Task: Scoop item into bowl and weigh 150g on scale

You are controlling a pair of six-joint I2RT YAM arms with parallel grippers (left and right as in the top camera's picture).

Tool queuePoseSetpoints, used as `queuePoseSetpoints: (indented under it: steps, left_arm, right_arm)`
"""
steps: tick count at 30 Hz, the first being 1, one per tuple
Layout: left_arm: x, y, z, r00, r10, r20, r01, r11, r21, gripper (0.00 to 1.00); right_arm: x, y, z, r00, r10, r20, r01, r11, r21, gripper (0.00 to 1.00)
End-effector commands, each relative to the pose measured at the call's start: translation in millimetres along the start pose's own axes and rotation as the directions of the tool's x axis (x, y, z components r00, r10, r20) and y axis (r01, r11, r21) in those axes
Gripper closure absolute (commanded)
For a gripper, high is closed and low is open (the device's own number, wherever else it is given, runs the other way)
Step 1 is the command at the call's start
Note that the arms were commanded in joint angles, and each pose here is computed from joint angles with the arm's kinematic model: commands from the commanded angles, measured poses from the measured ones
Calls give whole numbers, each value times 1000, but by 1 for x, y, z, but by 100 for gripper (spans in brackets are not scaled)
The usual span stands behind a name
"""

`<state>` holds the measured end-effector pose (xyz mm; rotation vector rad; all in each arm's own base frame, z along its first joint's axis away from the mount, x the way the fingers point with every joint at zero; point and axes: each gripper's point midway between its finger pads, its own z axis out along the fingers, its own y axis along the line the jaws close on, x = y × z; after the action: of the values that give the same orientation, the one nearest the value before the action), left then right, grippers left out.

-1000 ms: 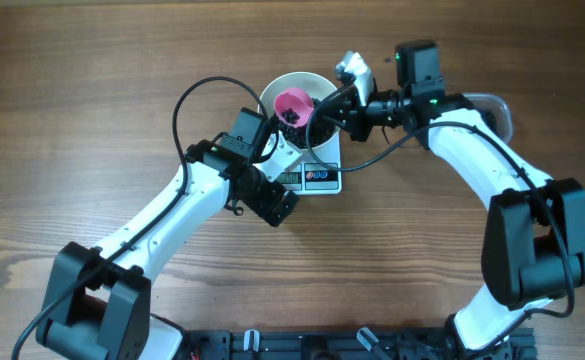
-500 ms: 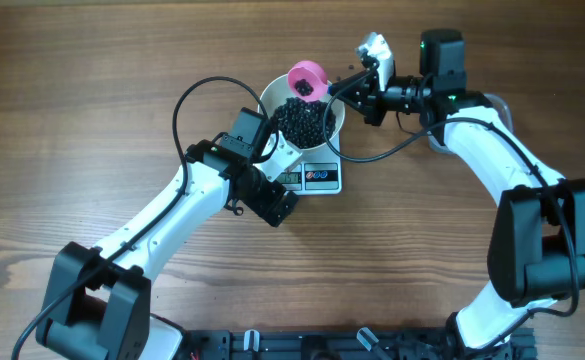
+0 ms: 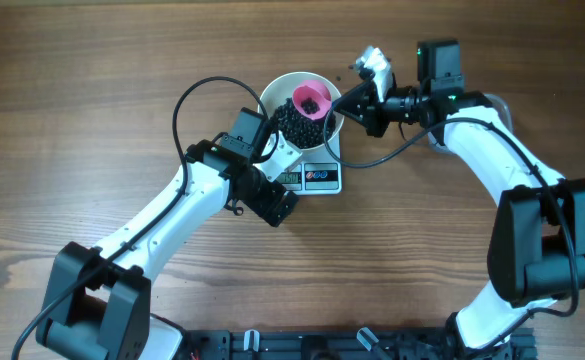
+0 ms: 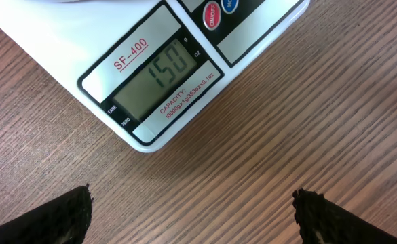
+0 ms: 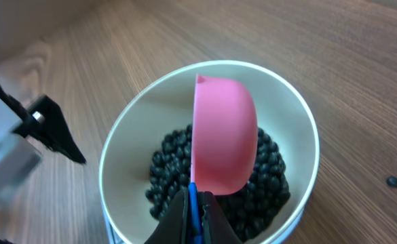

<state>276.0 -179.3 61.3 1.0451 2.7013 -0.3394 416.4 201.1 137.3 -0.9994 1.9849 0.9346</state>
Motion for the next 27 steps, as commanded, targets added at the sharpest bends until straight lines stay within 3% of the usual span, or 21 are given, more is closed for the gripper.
queuePoseSetpoints:
  steps: [1,8,12,16,20,27]
  left_arm:
    - [0,-2,-2,1000,-1,9,0,1000,7,0]
    - [0,-2,-2,1000,-1,9,0,1000,8,0]
    - [0,-2,-2,1000,-1,9,0,1000,8,0]
    - [0,-2,-2,1000,-1,9,0,1000,7,0]
    - [0,-2,-2,1000,-1,9,0,1000,7,0]
    - [0,-2,-2,1000,-1,9,0,1000,7,1]
  right_arm:
    - [7,-7,11,992,-112,-58,115,992,49,96]
    - [25,-12,29,951,-255,-173,273,958,89,96]
    - [29,-15,31,944,-266,-194,288,953,97,96]
    - [33,-7,36,953,-247,-174,259,965,47,96]
    - [21,17,38,986,-149,-80,145,988,-59,96]
    - [14,28,35,999,-20,-42,15,992,-126,96]
